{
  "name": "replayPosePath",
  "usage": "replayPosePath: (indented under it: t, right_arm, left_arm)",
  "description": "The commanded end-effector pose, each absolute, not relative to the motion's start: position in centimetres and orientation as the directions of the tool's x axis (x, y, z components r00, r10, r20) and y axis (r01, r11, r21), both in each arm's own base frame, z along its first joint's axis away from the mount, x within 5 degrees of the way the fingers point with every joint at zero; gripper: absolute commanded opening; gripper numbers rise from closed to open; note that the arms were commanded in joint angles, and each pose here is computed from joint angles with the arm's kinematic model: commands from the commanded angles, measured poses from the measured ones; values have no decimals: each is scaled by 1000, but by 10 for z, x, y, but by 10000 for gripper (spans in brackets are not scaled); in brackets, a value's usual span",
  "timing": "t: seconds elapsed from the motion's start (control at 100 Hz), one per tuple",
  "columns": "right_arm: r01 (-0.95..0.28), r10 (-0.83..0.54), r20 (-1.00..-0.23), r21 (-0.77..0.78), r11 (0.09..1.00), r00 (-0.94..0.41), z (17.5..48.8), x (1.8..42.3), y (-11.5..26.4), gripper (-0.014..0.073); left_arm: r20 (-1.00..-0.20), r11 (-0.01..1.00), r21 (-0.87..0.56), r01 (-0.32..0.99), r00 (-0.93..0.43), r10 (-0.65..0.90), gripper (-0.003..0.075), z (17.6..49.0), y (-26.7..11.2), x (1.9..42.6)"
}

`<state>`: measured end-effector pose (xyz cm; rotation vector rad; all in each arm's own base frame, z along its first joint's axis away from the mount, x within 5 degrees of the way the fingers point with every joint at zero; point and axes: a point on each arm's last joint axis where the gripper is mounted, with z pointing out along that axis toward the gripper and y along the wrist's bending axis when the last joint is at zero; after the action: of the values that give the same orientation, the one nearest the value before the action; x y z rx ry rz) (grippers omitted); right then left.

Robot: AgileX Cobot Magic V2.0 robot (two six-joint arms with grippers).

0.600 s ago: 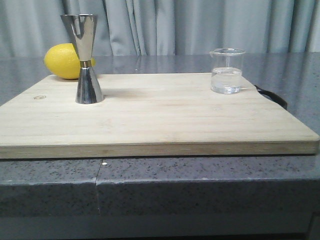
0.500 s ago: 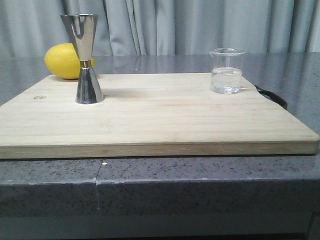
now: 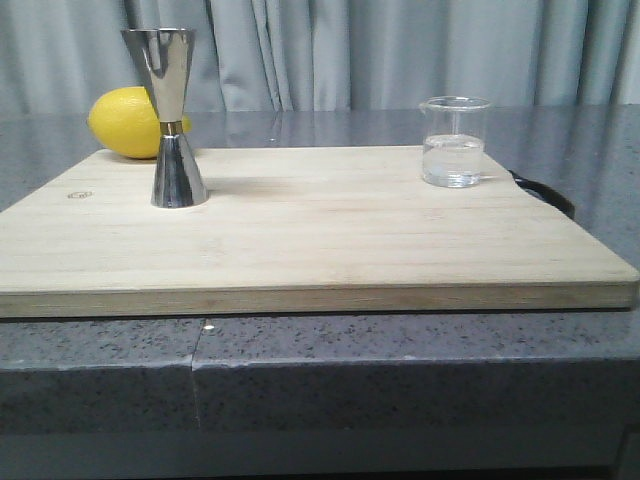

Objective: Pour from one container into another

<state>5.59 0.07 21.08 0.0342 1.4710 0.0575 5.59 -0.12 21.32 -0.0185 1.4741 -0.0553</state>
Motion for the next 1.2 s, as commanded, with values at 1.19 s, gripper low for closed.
replayPosePath:
  t: [1.19]
  right_arm:
    - [-29,71,-963,66,997,260,218,53,0,-74]
  left_arm:
    - [-978,997,-62,35,197,-67,-19,213,-1,54]
